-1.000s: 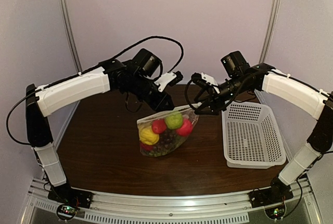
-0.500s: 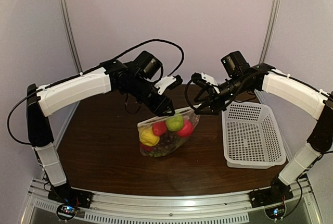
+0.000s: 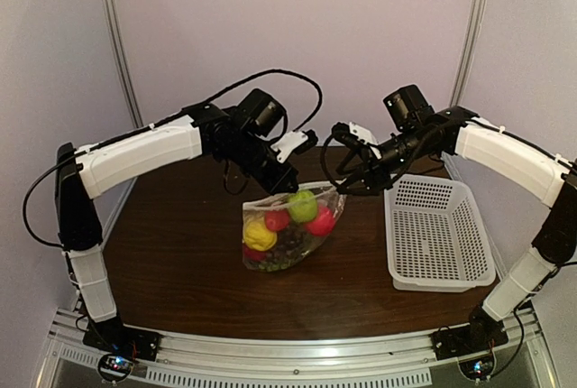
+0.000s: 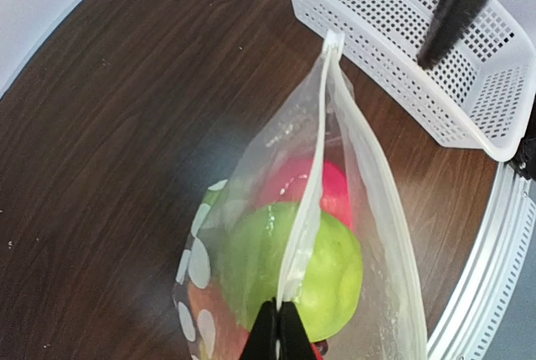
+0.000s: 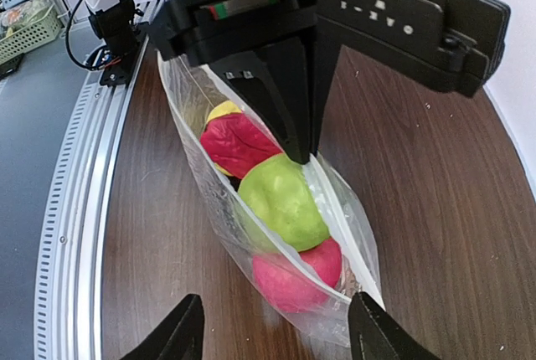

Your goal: Open the zip-top bag and remove the fake food

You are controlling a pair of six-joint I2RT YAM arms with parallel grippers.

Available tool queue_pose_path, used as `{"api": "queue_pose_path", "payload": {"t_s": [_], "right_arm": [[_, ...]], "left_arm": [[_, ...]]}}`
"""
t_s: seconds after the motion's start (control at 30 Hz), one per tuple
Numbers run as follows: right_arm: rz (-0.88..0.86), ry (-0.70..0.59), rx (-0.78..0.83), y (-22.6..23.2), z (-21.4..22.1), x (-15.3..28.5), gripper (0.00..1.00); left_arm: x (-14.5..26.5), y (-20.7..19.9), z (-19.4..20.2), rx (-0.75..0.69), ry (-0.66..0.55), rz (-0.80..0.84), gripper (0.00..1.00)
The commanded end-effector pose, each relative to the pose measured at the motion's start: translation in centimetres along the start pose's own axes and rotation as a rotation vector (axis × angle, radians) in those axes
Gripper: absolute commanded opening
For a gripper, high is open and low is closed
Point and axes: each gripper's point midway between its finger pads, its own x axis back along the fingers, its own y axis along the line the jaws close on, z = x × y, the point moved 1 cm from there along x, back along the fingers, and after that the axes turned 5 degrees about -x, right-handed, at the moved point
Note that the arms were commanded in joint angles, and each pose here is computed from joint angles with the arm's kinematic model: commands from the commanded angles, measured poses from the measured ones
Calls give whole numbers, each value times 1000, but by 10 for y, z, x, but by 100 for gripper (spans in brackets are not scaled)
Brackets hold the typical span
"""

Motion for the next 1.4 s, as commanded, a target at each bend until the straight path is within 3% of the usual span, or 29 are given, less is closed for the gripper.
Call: {"api": "queue_pose_path", "payload": {"t_s": [0.0,0.13,0.27,0.43,0.67,1.03,1.17,1.37], "right_arm": [[46,-45,39,-3,-30,17,58],[102,-77,42,-13,-45,22,54],[135,-93,46,-18,-50,25,50],[148,-84,70,-16,-44,21,48],[177,75,178,-1,-16,-15,44],[277,261,315,-7,11,-66,37],[367,245,289,-23,16,-74,32],[458,243,227,-39,37,-89,39]], "left_arm": [[23,46,-33,-4,-99,-116,0],[61,66,-76,0,-255,-163,0],[80,57,-100,-14,-362,-119,0],[57,55,-87,-11,-337,-86,0],[0,44,-54,9,-311,33,0],[-8,44,-38,100,-315,42,0],[-4,44,-40,163,-347,48,0],[7,36,-46,201,-396,90,0]]}}
